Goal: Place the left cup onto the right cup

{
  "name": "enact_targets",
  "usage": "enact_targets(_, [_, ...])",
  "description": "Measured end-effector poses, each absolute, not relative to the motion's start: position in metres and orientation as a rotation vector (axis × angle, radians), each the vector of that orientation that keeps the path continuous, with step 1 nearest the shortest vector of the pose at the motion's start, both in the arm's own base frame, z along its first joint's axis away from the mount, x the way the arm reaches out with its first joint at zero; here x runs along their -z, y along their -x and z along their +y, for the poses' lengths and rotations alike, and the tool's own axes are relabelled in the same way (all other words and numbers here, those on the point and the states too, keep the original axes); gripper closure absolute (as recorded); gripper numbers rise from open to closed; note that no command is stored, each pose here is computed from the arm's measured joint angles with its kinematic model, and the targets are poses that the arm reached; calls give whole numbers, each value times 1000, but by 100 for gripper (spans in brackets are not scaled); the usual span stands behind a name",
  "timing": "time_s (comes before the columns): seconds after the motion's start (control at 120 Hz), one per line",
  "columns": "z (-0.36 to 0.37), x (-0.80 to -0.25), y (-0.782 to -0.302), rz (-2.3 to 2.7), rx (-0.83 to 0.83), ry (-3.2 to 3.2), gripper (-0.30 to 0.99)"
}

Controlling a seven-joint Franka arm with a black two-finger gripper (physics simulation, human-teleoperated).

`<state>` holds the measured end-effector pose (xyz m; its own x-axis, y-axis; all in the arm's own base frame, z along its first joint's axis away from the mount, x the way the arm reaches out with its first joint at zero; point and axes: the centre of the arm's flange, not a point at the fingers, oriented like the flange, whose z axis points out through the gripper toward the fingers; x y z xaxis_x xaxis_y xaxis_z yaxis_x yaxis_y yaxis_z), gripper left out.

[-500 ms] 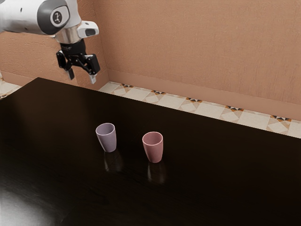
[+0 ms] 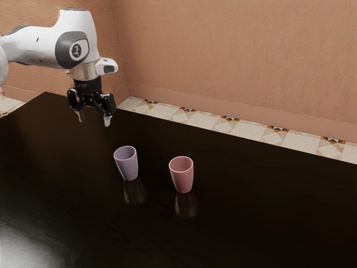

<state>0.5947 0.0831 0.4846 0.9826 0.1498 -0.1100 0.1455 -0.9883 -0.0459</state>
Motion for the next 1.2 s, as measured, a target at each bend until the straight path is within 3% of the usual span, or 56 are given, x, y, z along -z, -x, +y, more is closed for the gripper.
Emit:
enact_targets(0.525, [85,-376,-589,-249,-179,3078,0])
enact_targets(1.2, [91,-359,-613,-284,-70,3065,0])
